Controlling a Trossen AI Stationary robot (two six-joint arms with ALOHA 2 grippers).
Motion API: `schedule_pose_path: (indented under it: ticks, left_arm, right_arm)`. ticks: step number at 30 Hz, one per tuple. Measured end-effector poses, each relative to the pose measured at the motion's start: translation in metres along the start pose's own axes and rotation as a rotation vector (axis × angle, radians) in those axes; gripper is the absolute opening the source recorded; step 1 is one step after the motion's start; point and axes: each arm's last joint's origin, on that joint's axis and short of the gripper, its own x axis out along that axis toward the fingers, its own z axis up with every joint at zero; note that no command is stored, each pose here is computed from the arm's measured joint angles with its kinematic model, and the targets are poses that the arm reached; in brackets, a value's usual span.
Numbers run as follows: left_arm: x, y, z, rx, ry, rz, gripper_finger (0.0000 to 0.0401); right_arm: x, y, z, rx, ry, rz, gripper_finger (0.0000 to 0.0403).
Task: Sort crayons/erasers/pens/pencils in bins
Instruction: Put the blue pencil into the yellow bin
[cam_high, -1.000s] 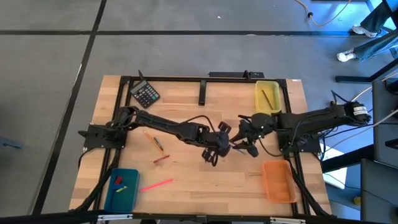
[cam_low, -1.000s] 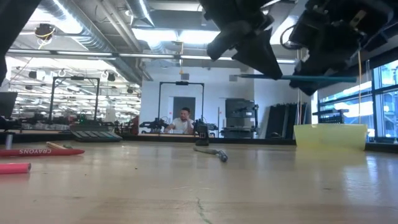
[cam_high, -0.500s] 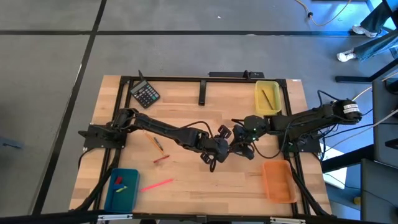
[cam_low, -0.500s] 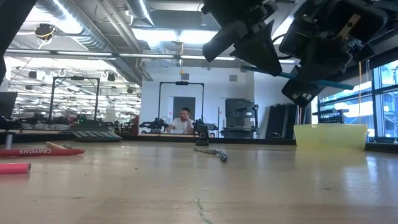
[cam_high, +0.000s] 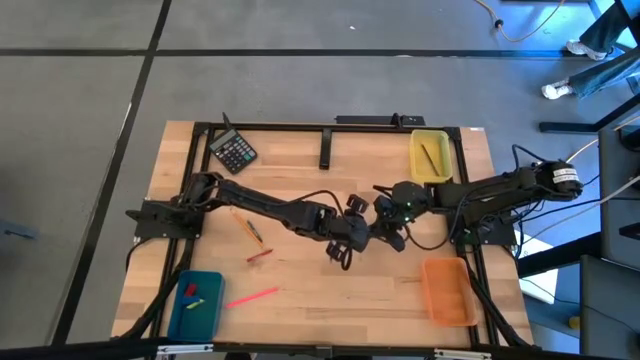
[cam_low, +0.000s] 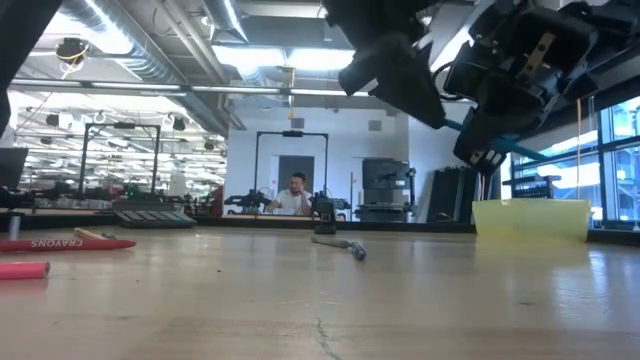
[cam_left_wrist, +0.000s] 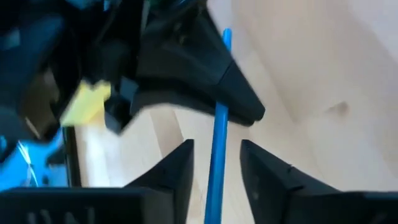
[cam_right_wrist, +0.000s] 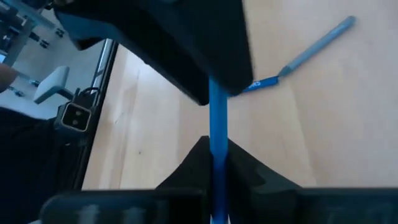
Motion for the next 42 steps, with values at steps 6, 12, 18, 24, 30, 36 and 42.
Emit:
schedule_pose_path:
  ticks: [6,12,18,24,30,36,42]
  left_arm:
    - [0.014,0.028,-0.025,-0.137,0.099,-0.005,0.0160]
    - [0.034,0.063,-0.057,-0.278,0.089,-0.105,0.0164]
    - [0.057,0.078,-0.105,-0.371,0.192,-0.145,0.0165]
    - [0.068,0.072,-0.138,-0.453,0.256,-0.204,0.0163]
    - [0.048,0.068,-0.159,-0.512,0.178,-0.167,0.0163]
    - [0.020,0.065,-0.182,-0.582,-0.075,-0.042,0.0163]
    - [0.020,0.058,-0.201,-0.602,-0.324,-0.023,0.0163]
  right_arm:
    - [-0.005,-0.016,-0.004,0.071,0.017,-0.191,0.0023]
    - [-0.016,-0.040,-0.009,0.161,0.030,-0.482,0.0023]
    - [-0.027,-0.058,-0.011,0.228,0.028,-0.647,0.0027]
    - [-0.034,-0.068,-0.007,0.272,0.008,-0.684,0.0022]
    - [-0.041,-0.072,0.009,0.288,-0.051,-0.714,0.0027]
    - [-0.051,-0.072,0.032,0.265,-0.115,-0.788,0.0023]
    - [-0.071,-0.073,0.060,0.271,-0.155,-0.910,0.0023]
